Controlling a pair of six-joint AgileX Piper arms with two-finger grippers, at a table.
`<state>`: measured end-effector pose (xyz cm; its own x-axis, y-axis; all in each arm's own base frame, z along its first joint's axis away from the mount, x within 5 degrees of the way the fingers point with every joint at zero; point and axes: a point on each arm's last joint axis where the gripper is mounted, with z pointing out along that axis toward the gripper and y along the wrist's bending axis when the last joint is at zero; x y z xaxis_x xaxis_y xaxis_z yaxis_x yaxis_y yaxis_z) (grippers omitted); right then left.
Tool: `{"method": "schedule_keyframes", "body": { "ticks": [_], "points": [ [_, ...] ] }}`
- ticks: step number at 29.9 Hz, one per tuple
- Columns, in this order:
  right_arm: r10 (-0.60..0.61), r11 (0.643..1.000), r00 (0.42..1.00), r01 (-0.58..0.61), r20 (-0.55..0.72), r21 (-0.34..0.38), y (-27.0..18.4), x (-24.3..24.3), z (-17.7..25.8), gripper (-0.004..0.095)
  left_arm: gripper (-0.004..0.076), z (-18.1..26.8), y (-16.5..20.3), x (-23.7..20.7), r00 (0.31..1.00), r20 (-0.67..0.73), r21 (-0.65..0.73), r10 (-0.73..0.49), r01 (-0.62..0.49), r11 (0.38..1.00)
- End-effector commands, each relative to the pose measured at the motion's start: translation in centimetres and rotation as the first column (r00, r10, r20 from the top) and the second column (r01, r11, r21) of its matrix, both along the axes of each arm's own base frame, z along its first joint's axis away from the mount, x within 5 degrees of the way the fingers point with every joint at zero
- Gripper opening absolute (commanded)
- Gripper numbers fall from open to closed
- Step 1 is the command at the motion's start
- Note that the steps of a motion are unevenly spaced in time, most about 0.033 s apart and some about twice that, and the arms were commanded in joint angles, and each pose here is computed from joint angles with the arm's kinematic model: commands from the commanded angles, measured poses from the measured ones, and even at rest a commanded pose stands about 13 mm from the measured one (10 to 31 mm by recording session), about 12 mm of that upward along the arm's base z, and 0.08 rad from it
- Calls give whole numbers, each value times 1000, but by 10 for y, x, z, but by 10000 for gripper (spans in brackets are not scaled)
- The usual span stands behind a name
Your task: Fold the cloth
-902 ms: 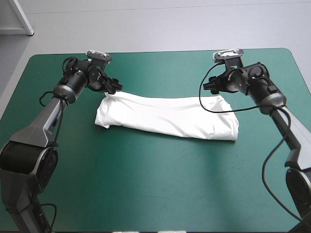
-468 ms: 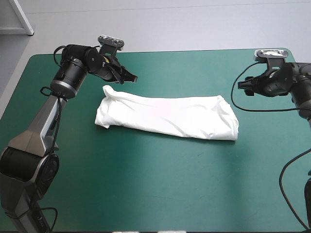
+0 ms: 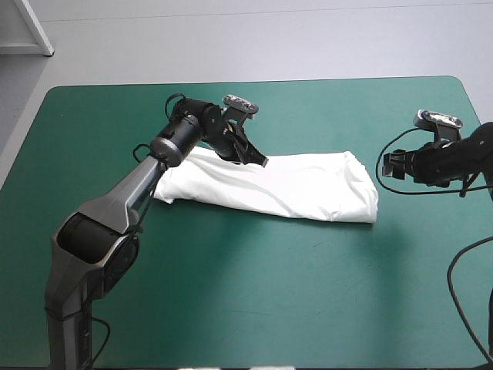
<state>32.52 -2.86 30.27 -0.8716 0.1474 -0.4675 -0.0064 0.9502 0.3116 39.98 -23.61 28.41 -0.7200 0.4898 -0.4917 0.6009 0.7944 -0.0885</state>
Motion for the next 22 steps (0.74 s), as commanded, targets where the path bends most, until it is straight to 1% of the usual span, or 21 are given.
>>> {"method": "schedule_keyframes", "body": {
  "ticks": [1, 3, 11, 12, 17, 22],
  "points": [
    [-1, 999, 998, -1, 56, 37, 2, -6, 12, 671, 21, 15, -11, -2, 999, 54, -56, -8, 11, 998],
    [6, 998, 999, -9, 42, 56, 4, -6, 6, 671, 21, 4, -16, -1, 999, 33, -43, -16, 17, 999],
    [43, 983, 997, -32, -59, 180, 11, 2, -25, 671, 21, -37, -29, 4, 998, -55, 2, -21, 21, 1000],
    [45, 982, 997, -32, -64, 186, 11, 3, -27, 671, 21, -42, -30, 5, 998, -62, 12, -23, 24, 1000],
    [43, 974, 994, -18, -105, 225, 12, 11, -42, 671, 20, -51, -39, 0, 996, -82, 23, -43, 45, 999],
    [59, 964, 981, -8, -184, 266, 13, 18, -64, 671, 20, -51, -46, -3, 996, -71, 17, -57, 58, 998]
  ]
}}
